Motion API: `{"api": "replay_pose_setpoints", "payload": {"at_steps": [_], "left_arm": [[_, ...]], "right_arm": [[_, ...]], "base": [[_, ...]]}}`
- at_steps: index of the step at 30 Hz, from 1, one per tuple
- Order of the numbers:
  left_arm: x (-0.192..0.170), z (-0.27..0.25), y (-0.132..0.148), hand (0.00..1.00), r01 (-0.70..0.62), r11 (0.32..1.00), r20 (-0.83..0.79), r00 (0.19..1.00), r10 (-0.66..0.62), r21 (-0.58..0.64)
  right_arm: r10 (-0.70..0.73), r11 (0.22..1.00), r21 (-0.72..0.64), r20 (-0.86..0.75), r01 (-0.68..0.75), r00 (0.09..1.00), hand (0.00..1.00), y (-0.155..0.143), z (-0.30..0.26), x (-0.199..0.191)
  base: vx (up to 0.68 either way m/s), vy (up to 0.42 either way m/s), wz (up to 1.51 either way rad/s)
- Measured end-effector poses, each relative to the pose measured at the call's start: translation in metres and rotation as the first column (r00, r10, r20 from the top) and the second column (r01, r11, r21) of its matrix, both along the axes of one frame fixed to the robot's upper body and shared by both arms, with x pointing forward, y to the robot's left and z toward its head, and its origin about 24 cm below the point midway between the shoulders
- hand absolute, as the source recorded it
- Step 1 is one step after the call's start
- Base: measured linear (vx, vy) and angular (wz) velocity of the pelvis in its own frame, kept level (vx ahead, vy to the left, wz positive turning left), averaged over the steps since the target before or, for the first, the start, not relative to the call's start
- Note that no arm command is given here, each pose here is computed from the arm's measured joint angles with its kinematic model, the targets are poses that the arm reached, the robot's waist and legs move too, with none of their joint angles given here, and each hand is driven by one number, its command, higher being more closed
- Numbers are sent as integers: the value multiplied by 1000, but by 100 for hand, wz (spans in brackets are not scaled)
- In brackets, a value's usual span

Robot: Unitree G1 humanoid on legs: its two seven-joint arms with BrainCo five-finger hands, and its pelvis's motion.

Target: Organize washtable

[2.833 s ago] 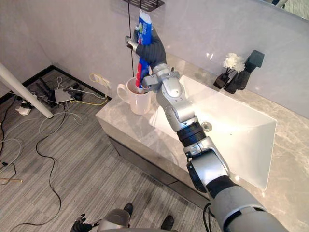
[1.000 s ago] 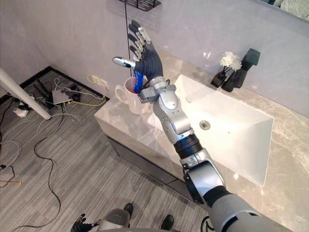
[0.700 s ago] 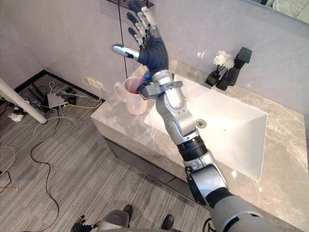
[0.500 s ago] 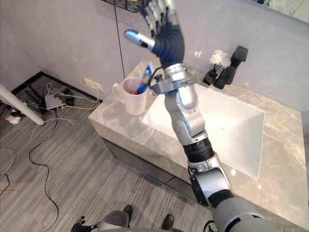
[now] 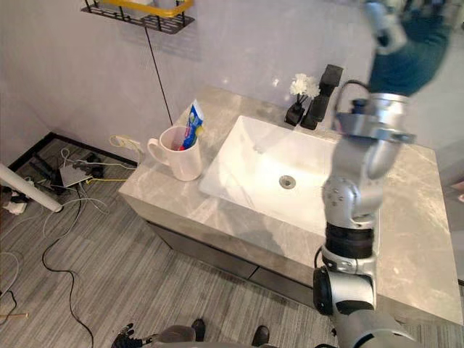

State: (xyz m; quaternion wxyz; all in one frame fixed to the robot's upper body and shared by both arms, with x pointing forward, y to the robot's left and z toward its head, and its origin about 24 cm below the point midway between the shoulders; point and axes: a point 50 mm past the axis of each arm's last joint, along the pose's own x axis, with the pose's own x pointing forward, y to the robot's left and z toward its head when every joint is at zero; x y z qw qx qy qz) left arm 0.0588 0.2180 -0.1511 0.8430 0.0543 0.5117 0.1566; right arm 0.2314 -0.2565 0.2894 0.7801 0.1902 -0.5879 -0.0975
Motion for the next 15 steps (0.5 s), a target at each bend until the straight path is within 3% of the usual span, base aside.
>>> {"api": "replay_pose_setpoints", "payload": {"at_steps": [5, 9, 15], "left_arm": [[-4, -2, 0, 0, -11, 1000, -17, 1000, 11, -9], [-10, -4, 1, 0, -37, 999, -39, 999, 36, -24], [-11, -6, -1, 0, -24, 999, -57, 998, 22, -35]], "right_arm": [[-253, 958, 102, -132, 267, 958, 0, -59, -43, -38], [-428, 863, 144, -302, 484, 852, 0, -98, -79, -73], [-555, 690, -5, -645, 724, 525, 0, -128, -138, -106]], "base": [[-12, -3, -10], [-3, -8, -11], [-25, -13, -14]]}}
